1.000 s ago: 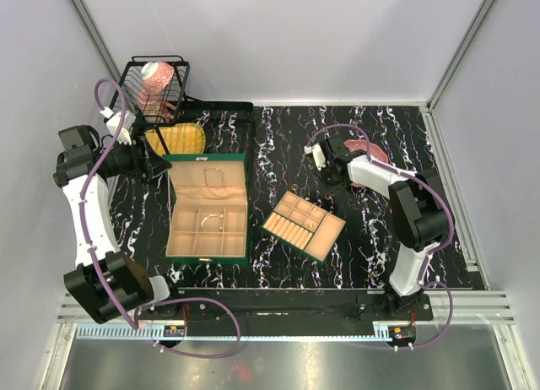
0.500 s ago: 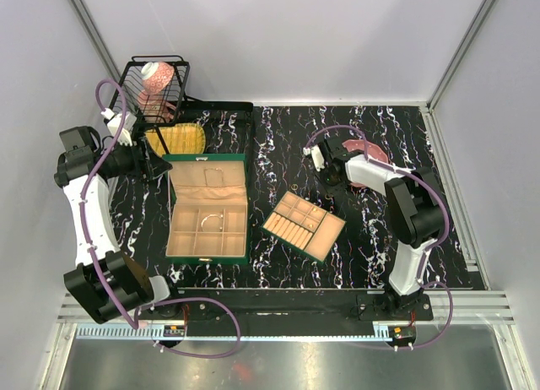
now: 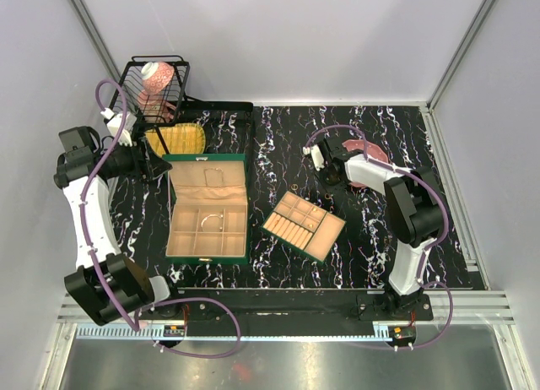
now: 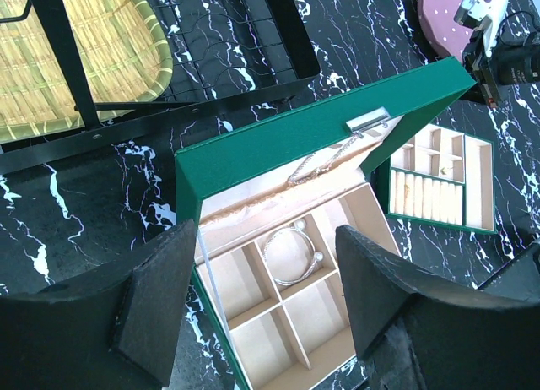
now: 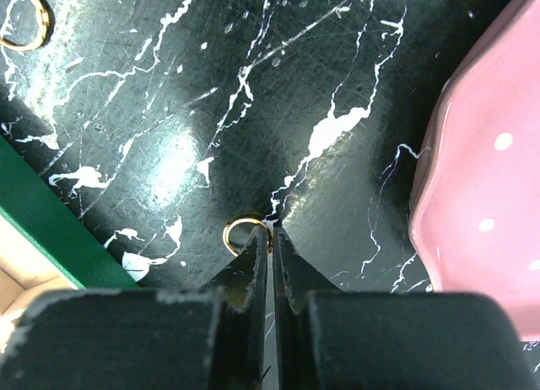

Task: Organize the mixed jewelry

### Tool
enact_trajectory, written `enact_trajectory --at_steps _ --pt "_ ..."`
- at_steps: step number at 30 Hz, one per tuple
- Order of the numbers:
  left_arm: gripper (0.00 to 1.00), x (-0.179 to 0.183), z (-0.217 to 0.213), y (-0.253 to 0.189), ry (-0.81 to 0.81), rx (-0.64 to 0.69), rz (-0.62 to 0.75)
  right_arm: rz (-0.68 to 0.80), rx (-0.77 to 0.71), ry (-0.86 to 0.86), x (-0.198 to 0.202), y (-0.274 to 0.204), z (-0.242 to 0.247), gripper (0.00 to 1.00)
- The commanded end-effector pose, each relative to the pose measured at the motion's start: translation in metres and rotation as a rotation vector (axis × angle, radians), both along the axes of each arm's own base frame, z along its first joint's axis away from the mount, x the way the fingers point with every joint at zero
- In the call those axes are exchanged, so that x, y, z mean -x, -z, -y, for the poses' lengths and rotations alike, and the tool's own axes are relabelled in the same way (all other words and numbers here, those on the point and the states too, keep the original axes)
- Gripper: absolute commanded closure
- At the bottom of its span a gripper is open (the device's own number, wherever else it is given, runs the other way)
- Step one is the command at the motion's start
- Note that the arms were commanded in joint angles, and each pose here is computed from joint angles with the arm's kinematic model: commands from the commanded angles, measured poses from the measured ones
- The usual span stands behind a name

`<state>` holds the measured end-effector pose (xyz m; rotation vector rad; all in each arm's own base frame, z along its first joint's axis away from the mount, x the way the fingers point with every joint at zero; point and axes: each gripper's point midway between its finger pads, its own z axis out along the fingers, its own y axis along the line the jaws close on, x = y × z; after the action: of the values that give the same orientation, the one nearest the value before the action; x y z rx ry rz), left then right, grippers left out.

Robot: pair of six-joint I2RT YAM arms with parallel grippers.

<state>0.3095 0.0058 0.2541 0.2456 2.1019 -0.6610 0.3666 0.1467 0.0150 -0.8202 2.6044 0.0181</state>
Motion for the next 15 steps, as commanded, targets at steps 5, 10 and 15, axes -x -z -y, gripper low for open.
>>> enact_trajectory --at_steps 5,10,15 --pt "0.30 0.002 0.002 -0.022 0.026 -0.059 0.109 0.032 -0.048 0.012 -0.011 -0.018 -0.007 1.00" --pt "0.29 0.007 0.017 -0.040 0.079 -0.038 0.156 0.087 -0.075 0.010 -0.017 -0.052 -0.010 1.00" --pt "0.30 0.024 0.077 -0.046 0.256 -0.049 0.165 0.162 -0.152 -0.010 -0.026 -0.109 -0.022 1.00"
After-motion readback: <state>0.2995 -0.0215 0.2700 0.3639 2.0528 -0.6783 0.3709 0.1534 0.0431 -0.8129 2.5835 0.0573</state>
